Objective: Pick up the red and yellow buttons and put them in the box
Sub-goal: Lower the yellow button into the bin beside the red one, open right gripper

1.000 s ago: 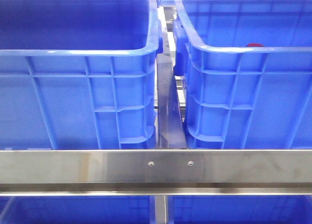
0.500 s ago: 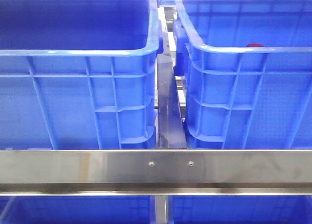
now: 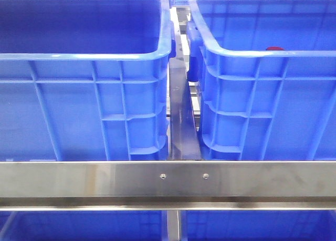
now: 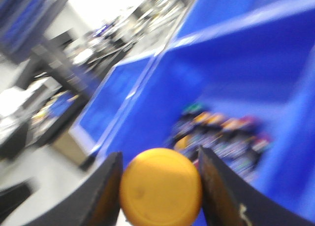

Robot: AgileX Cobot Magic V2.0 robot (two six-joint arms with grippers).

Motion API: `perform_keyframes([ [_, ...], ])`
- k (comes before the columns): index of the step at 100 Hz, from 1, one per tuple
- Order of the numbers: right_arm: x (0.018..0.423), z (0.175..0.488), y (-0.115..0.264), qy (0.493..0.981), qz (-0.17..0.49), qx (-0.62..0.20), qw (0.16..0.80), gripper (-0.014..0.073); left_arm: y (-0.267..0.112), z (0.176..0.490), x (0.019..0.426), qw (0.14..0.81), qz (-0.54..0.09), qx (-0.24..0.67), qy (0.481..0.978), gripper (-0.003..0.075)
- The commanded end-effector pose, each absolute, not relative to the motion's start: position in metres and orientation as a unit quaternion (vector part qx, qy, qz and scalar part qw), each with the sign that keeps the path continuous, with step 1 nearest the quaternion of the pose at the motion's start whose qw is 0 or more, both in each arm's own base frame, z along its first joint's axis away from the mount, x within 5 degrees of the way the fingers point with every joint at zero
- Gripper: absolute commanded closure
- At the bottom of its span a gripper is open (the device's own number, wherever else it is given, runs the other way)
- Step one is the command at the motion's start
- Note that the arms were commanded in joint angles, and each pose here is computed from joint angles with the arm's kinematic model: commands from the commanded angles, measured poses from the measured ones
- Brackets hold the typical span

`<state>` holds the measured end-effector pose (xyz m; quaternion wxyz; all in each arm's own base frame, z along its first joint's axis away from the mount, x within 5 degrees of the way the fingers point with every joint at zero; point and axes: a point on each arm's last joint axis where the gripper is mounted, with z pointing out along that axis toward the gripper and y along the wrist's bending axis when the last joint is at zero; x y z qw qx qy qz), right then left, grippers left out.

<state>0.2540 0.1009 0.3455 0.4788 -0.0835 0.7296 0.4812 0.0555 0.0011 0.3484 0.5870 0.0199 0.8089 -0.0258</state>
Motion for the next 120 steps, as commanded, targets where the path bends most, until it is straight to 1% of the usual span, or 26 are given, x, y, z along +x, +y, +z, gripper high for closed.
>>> perform_keyframes([
  [1,0.262,0.375,0.081,0.693,0.466,-0.042,0.548,0.0500,0.000,0.363,0.057,0.629,-0.036,0.020,0.777,0.0739],
  [13,0.276,0.378,0.050,0.715,0.347,-0.018,0.606,0.0500,0.000,0.364,0.057,0.629,-0.037,0.020,0.776,0.0739],
  [25,0.285,0.377,0.020,0.736,0.216,0.018,0.642,0.0500,0.000,0.364,0.057,0.631,-0.037,0.020,0.775,0.0739],
  [39,0.295,0.365,-0.004,0.760,0.088,0.049,0.642,0.0500,0.000,0.364,0.057,0.633,-0.037,0.020,0.773,0.0739],
  [48,0.306,0.350,-0.011,0.779,0.037,0.045,0.624,0.0500,0.000,0.365,0.057,0.633,-0.037,0.021,0.773,0.0739],
  [58,0.324,0.333,-0.018,0.799,0.004,0.052,0.599,0.0500,0.000,0.365,0.057,0.634,-0.037,0.021,0.772,0.0739],
  [68,0.344,0.317,-0.027,0.813,-0.012,0.067,0.579,0.0500,0.000,0.365,0.057,0.634,-0.037,0.021,0.772,0.0739],
  [96,0.392,0.294,-0.044,0.825,-0.019,0.080,0.560,0.0500,0.000,0.365,0.057,0.634,-0.037,0.021,0.772,0.0739],
  [120,0.416,0.281,-0.047,0.829,-0.019,0.080,0.553,0.0500,0.000,0.365,0.057,0.634,-0.037,0.021,0.772,0.0739],
])
